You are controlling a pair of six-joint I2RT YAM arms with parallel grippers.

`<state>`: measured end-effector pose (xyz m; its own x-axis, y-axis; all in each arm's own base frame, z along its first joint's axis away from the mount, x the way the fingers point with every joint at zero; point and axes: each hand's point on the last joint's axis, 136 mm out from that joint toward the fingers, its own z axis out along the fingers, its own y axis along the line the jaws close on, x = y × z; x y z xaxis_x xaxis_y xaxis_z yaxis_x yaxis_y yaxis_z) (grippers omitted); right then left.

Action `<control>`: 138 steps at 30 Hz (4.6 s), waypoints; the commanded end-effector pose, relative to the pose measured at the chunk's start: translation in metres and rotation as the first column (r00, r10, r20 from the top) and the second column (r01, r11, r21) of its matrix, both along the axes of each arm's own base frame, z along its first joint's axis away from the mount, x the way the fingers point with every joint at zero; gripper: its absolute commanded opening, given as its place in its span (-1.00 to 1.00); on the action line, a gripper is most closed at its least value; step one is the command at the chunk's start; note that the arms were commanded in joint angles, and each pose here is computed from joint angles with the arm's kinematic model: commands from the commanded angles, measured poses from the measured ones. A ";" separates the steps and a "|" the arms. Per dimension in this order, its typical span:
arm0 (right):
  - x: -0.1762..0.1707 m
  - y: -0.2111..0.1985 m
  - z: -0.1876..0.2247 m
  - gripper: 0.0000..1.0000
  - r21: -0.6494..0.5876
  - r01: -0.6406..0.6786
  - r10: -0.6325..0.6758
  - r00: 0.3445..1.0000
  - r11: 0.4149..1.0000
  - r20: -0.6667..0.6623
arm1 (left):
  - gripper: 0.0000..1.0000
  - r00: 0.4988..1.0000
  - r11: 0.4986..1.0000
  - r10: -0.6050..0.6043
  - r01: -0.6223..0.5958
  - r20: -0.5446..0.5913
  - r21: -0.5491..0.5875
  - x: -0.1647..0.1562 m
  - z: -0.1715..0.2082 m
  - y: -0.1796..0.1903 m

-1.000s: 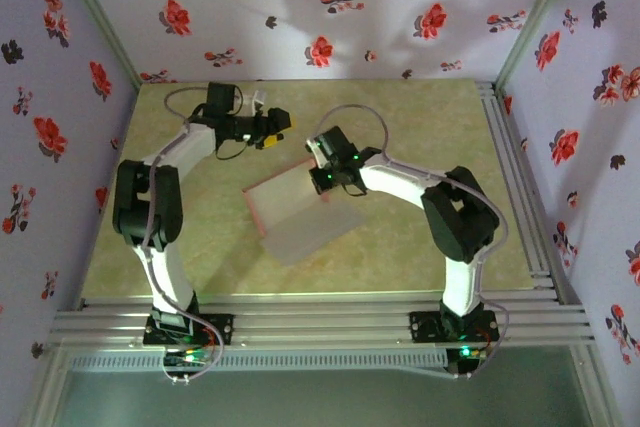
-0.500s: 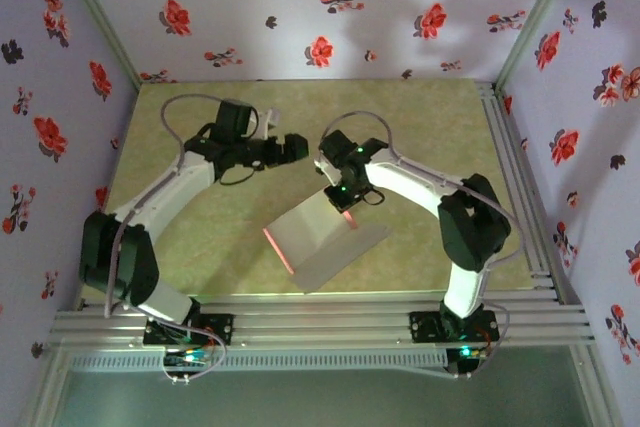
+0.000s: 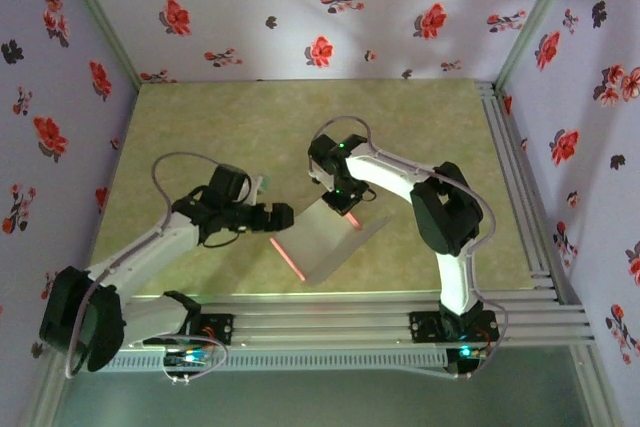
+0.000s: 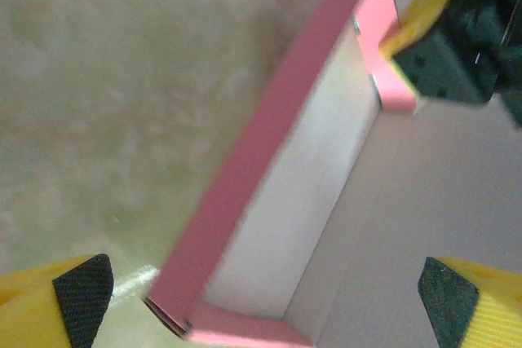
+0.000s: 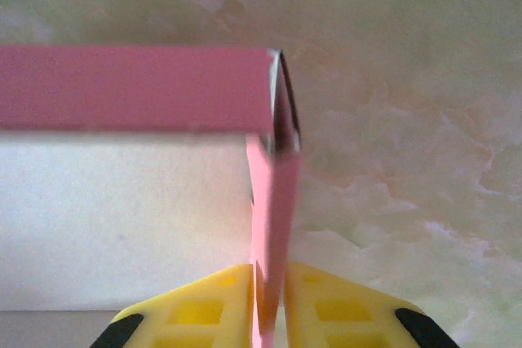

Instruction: Fold the paper box

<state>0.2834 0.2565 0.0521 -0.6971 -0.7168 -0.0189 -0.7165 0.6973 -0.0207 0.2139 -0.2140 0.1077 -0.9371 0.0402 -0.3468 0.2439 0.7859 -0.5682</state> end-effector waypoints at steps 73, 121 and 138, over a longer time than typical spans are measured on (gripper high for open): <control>-0.062 -0.010 0.126 -0.38 0.413 0.613 -0.699 0.711 0.673 0.083 | 1.00 0.963 0.982 -0.184 0.172 0.195 0.077 0.070 0.039 -0.044; -0.016 0.038 0.117 -0.93 0.261 -0.160 0.101 0.969 0.952 0.225 | -1.00 0.993 0.994 -0.105 0.104 -0.045 -0.008 0.052 -0.040 -0.061; -0.013 0.032 0.127 -0.95 0.261 -0.175 0.094 0.951 0.949 0.296 | -1.00 0.992 0.979 -0.124 0.124 0.008 -0.164 0.035 -0.019 -0.060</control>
<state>0.2681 0.2949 0.1732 -0.5534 -0.7344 -0.3929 -0.7948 0.6066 -0.0145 0.2466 -0.2701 0.0662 -0.9421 0.1292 -0.3094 0.3078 0.6994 -0.6450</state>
